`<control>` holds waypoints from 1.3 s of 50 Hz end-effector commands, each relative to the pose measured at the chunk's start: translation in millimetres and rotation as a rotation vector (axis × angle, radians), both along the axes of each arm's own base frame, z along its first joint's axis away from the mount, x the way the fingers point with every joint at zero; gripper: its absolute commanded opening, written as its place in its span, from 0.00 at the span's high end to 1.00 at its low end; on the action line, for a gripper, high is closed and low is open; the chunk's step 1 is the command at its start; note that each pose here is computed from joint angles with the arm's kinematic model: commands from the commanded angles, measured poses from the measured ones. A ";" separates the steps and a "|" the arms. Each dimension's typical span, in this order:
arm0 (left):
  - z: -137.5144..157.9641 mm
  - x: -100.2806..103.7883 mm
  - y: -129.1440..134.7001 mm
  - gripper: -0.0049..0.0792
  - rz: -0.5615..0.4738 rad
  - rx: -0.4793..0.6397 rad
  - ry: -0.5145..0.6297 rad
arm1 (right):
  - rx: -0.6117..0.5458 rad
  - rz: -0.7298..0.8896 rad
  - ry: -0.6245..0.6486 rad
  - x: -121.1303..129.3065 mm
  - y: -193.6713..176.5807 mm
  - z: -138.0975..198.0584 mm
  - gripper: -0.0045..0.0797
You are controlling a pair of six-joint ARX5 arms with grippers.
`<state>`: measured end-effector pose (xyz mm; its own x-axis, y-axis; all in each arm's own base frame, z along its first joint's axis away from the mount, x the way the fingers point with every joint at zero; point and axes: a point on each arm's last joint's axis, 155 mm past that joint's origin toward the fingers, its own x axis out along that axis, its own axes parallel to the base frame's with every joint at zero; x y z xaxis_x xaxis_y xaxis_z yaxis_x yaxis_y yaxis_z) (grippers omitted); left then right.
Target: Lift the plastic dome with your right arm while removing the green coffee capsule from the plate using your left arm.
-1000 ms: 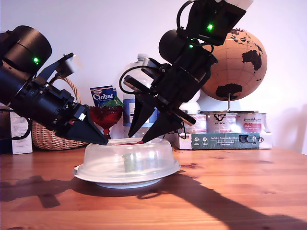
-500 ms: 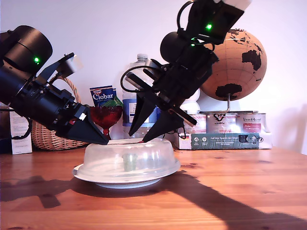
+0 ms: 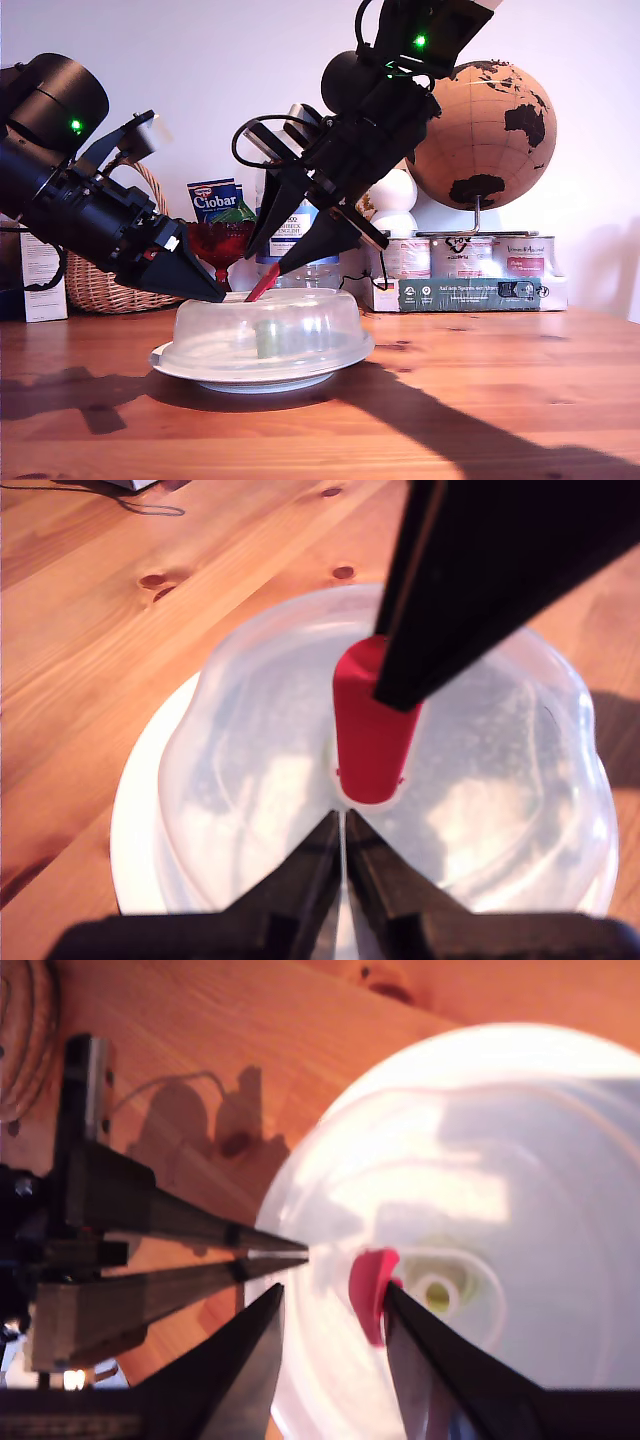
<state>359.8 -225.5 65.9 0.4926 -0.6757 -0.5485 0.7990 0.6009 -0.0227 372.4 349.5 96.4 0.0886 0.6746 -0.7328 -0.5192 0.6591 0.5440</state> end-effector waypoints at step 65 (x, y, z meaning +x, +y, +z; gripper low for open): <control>-20.6 -9.1 3.2 0.97 0.000 0.029 0.056 | -0.074 -0.017 -0.021 4.1 5.4 -27.5 0.97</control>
